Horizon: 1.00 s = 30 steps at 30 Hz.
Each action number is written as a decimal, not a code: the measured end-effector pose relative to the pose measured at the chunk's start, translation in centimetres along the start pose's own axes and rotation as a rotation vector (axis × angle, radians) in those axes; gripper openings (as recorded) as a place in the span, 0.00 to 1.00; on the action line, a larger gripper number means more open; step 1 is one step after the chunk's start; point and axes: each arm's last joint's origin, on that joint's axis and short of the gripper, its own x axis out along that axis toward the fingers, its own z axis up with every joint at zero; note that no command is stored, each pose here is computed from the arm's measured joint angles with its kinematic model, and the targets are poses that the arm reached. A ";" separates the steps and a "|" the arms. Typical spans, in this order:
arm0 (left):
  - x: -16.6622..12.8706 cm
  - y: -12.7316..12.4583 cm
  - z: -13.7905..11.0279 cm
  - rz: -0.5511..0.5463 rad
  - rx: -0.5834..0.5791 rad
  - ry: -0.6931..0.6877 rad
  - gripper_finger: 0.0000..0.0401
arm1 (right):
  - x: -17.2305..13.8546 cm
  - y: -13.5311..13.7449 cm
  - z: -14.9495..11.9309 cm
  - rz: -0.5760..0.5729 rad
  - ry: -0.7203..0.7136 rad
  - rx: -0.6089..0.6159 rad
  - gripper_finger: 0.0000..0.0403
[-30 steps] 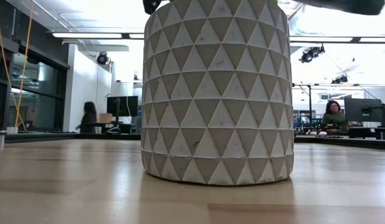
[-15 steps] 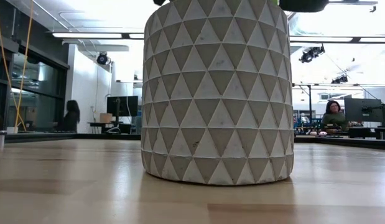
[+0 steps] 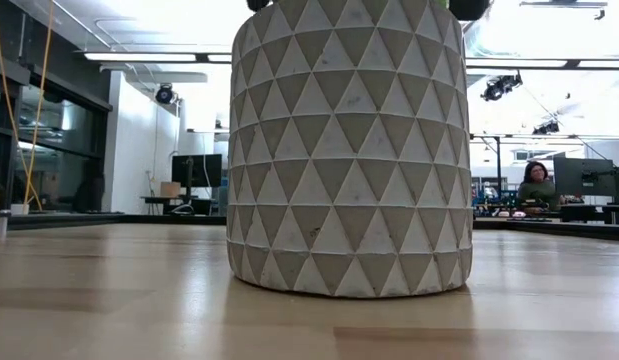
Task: Pick and place slides into the shelf
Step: Put the black slide on the shelf
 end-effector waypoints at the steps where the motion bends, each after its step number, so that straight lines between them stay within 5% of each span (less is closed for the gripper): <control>1: 0.3 0.0 0.1 -0.004 0.002 -0.014 0.34 | 0.2 0.0 0.1 0.015 0.001 -0.007 0.00; 20: 1.7 -0.2 0.3 -0.009 -0.023 -0.052 0.36 | 2.1 -0.1 -0.1 0.056 0.034 -0.085 0.00; 30: 2.5 0.0 0.1 -0.023 -0.064 -0.028 0.63 | 2.1 -0.1 0.0 0.051 0.020 -0.123 0.00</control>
